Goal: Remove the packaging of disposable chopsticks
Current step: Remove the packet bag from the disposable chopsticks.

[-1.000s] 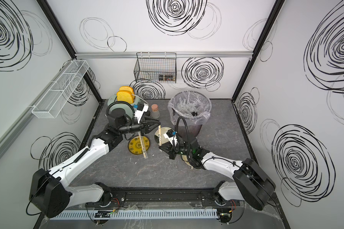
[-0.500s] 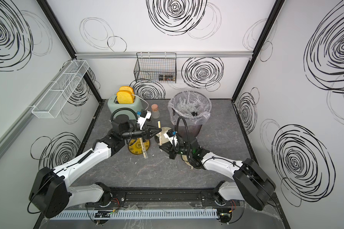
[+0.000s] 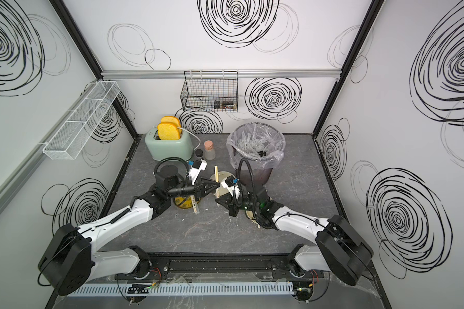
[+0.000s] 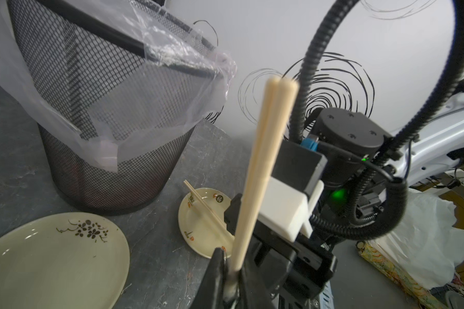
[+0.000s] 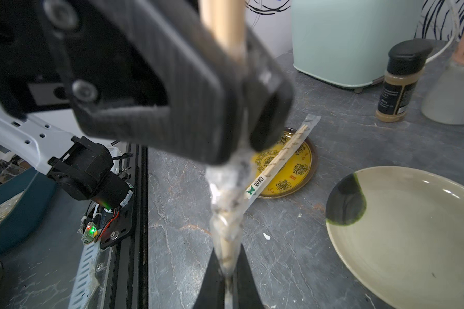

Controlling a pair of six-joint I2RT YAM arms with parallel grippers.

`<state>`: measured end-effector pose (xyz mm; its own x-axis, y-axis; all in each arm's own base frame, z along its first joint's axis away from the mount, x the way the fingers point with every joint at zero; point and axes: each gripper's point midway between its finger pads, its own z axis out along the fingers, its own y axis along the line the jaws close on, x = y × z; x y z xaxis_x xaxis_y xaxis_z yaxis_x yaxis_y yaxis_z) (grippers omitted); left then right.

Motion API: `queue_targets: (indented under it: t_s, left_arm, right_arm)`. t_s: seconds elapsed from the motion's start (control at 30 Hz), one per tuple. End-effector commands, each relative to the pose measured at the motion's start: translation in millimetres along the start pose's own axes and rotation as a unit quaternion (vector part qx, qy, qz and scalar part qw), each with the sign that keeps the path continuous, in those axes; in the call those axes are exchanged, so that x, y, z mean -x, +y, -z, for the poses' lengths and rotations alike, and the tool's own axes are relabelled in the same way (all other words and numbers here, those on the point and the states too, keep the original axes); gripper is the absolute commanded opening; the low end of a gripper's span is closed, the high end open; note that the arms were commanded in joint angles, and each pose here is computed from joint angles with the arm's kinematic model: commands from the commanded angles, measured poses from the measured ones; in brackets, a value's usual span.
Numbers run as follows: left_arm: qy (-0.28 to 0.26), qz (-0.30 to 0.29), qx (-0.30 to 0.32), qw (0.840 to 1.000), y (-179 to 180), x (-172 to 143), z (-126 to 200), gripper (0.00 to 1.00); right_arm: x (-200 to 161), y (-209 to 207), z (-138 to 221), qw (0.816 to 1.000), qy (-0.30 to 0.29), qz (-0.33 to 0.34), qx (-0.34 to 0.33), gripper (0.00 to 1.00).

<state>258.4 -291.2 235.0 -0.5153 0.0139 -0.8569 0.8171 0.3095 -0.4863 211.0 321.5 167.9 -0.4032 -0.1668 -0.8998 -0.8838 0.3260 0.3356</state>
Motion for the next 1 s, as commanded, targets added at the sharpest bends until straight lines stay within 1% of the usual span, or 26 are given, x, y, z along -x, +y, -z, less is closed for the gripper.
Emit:
queue_targets:
  t_s: [0.0,0.13,0.27,0.53,0.67,0.8,0.87,0.97]
  left_arm:
    - [0.025,0.03,-0.003,0.999,0.7,-24.2,-5.5,0.16]
    - [0.028,0.033,-0.001,0.999,1.1,-29.4,-5.7,0.16]
    - [0.018,0.02,-0.003,1.0,-3.9,-17.2,-4.7,0.18]
    - [-0.014,-0.035,0.006,0.999,-18.5,36.4,7.1,0.43]
    - [-0.031,-0.052,0.015,0.998,-18.0,62.1,14.3,0.5]
    - [-0.043,-0.067,0.019,0.997,-16.7,82.1,17.7,0.52]
    - [-0.045,-0.07,0.019,0.996,-16.1,87.3,16.2,0.51]
    - [-0.041,-0.07,0.013,0.997,-15.8,88.4,12.5,0.48]
  right_arm:
    - [38.1,8.8,8.4,0.997,-0.063,0.035,0.007,0.0]
    - [37.8,8.5,8.6,0.997,-0.063,0.034,0.007,0.0]
    - [37.6,8.4,8.7,0.997,-0.062,0.034,0.007,0.0]
    - [35.3,8.9,5.8,0.998,-0.057,0.034,0.01,0.0]
    - [35.0,10.0,5.4,0.998,-0.056,0.035,0.012,0.0]
    - [33.8,10.5,4.6,0.998,-0.054,0.036,0.013,0.0]
    - [34.1,11.1,4.1,0.998,-0.054,0.036,0.014,0.0]
    - [34.0,10.7,4.1,0.998,-0.054,0.036,0.013,0.0]
